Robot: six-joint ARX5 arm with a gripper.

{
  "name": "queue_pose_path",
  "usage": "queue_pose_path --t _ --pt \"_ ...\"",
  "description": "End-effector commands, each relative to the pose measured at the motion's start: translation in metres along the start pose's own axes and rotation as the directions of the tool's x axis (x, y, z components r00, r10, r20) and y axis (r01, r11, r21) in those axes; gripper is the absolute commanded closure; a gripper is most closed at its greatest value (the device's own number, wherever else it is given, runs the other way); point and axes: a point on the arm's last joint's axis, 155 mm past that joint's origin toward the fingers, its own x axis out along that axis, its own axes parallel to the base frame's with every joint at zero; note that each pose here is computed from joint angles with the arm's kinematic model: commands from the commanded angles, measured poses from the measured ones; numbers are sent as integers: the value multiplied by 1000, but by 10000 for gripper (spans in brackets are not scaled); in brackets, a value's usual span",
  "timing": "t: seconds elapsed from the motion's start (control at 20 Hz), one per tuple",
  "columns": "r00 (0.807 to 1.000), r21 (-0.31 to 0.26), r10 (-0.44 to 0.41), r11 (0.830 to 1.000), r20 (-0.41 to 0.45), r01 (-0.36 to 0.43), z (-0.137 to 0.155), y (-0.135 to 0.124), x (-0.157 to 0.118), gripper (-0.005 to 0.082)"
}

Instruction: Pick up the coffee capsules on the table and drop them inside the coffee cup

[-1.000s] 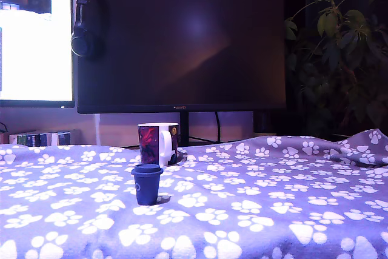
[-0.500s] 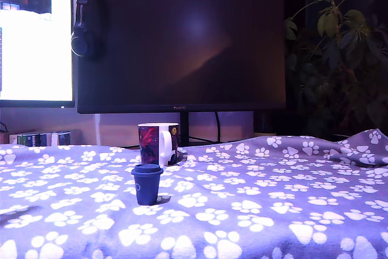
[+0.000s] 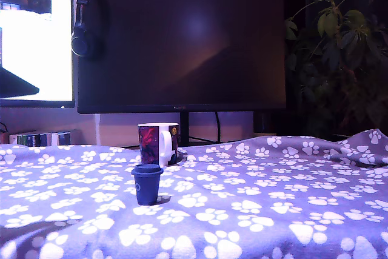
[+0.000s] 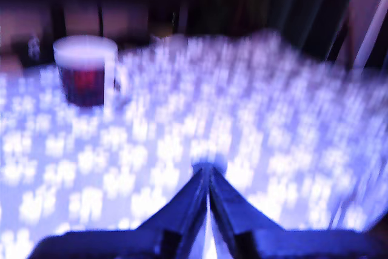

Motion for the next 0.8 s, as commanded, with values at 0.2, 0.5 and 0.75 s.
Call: queue_pose_path --t 0.2,0.5,0.75 --pt "999 50 -13 999 -46 16 -14 -3 2 783" --pt "999 51 13 999 -36 -12 -11 1 2 82" --pt "999 41 14 999 -48 -12 -14 2 3 67"
